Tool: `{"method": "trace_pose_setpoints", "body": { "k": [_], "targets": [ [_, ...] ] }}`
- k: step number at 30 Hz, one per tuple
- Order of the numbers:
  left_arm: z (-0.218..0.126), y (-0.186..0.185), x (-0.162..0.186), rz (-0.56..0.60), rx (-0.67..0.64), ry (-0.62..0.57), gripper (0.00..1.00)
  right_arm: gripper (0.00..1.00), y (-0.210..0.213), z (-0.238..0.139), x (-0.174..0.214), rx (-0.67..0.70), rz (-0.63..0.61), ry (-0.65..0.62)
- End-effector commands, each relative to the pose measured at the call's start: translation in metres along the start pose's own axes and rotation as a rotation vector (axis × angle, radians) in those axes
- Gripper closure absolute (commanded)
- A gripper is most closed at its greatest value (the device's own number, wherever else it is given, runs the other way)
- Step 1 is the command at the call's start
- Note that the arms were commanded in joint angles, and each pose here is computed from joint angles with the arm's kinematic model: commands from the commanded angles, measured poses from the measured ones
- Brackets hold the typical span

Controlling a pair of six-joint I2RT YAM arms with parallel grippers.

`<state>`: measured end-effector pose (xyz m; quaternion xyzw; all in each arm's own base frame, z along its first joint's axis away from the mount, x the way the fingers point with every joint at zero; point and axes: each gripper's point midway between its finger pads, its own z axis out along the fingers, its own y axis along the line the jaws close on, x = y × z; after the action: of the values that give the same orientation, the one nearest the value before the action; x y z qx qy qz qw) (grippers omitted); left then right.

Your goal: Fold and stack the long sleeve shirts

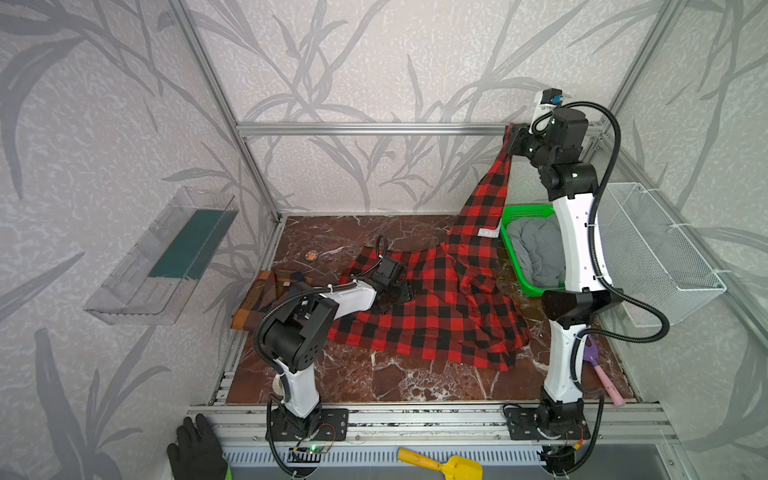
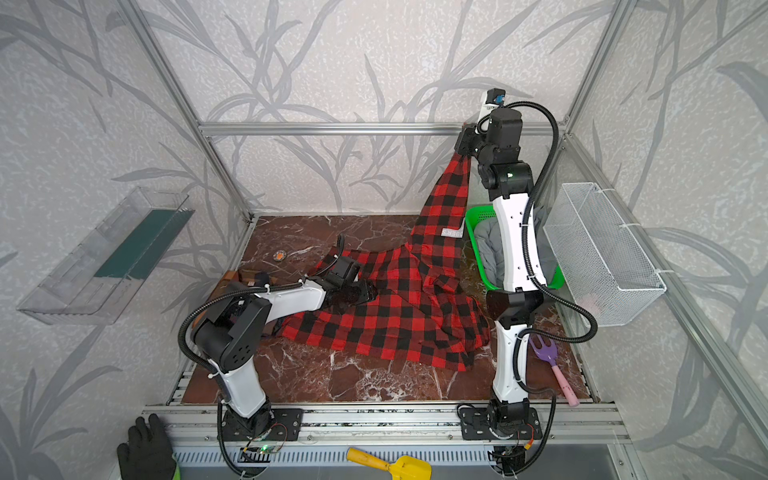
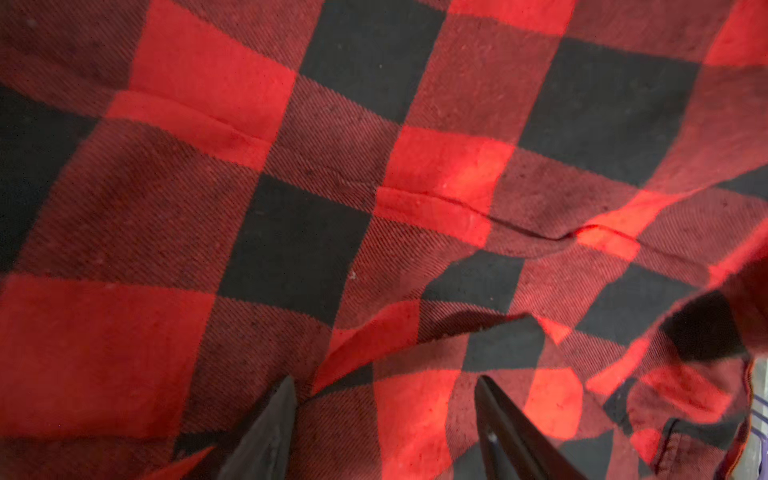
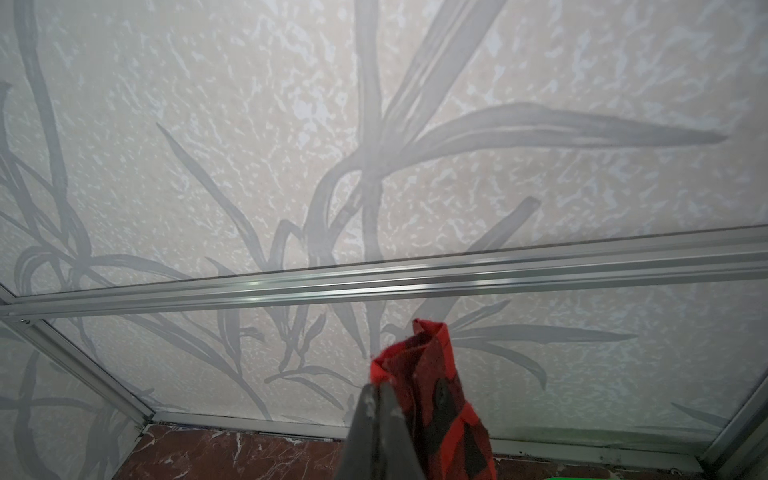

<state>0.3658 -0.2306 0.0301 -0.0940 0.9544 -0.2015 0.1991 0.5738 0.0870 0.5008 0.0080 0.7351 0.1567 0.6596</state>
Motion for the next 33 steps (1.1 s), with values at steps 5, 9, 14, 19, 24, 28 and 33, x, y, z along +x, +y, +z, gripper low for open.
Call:
{"method": "trace_pose_setpoints", "body": {
  "k": [5,9,14,19,24,28,33],
  "targets": [
    [-0.043,0.074,-0.019,-0.11,-0.287,0.055,0.27,1.0,0.008,0.008,0.005,-0.066,-0.036,0.007],
    [-0.071,0.088,-0.072,-0.191,-0.351,-0.052,0.26,1.0,0.01,0.009,0.014,-0.073,-0.037,0.037],
    [-0.076,0.072,-0.107,-0.181,-0.327,-0.075,0.26,1.0,0.009,0.004,0.012,-0.052,-0.051,0.04],
    [-0.076,0.084,-0.14,-0.149,-0.402,-0.16,0.26,1.0,-0.017,-0.006,0.011,0.099,-0.089,0.052],
    [-0.067,0.099,-0.161,-0.145,-0.482,-0.137,0.25,1.0,-0.035,-0.015,0.008,0.213,-0.136,0.053],
    [-0.055,0.119,-0.176,-0.148,-0.559,-0.11,0.25,1.0,-0.027,-0.02,0.005,0.182,-0.137,0.045],
    [-0.046,0.136,-0.194,-0.154,-0.585,-0.11,0.25,1.0,-0.014,-0.024,0.002,0.13,-0.14,0.037]
  ]
}}
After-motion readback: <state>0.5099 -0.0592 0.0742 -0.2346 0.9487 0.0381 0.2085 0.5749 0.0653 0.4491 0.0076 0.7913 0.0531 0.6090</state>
